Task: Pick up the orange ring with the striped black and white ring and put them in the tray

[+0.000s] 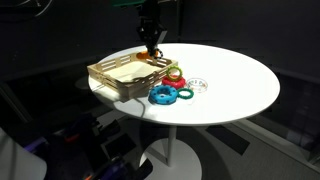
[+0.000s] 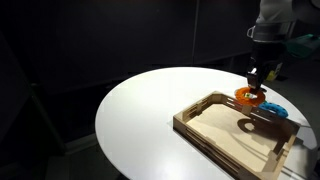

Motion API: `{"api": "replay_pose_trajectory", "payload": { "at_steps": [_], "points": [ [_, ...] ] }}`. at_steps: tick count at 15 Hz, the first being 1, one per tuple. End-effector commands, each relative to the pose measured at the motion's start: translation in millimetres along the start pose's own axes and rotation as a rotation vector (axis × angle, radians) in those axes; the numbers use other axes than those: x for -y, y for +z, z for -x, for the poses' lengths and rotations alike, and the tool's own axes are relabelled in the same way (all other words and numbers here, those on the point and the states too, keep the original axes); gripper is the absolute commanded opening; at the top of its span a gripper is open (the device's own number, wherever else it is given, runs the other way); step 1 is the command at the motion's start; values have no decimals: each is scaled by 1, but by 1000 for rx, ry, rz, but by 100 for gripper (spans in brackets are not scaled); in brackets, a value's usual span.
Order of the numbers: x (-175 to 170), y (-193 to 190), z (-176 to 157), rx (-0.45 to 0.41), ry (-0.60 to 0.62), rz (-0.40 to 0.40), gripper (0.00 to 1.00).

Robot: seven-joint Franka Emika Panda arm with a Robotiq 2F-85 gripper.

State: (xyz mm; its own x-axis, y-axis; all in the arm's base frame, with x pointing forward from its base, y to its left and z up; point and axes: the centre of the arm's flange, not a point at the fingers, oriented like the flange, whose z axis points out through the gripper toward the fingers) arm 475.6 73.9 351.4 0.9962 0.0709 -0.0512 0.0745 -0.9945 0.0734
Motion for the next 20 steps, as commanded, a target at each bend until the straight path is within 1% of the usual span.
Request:
{"api": "replay_pose_trajectory", "payload": {
  "at_steps": [1, 4, 7, 12, 16, 17, 18, 19, 20],
  "points": [
    [30, 5, 1, 15, -43, -21, 5],
    [52, 19, 3, 25, -72, -28, 5],
    [65, 35, 5, 38, -85, -10, 5],
    [73, 61, 8, 66, -98, 11, 5],
    [75, 73, 8, 99, -102, 19, 5],
    [75, 75, 9, 106, -102, 20, 10],
    [75, 77, 9, 110, -103, 23, 39],
    [75, 77, 9, 114, -104, 23, 40],
    [74, 77, 9, 116, -104, 23, 46]
  ]
}}
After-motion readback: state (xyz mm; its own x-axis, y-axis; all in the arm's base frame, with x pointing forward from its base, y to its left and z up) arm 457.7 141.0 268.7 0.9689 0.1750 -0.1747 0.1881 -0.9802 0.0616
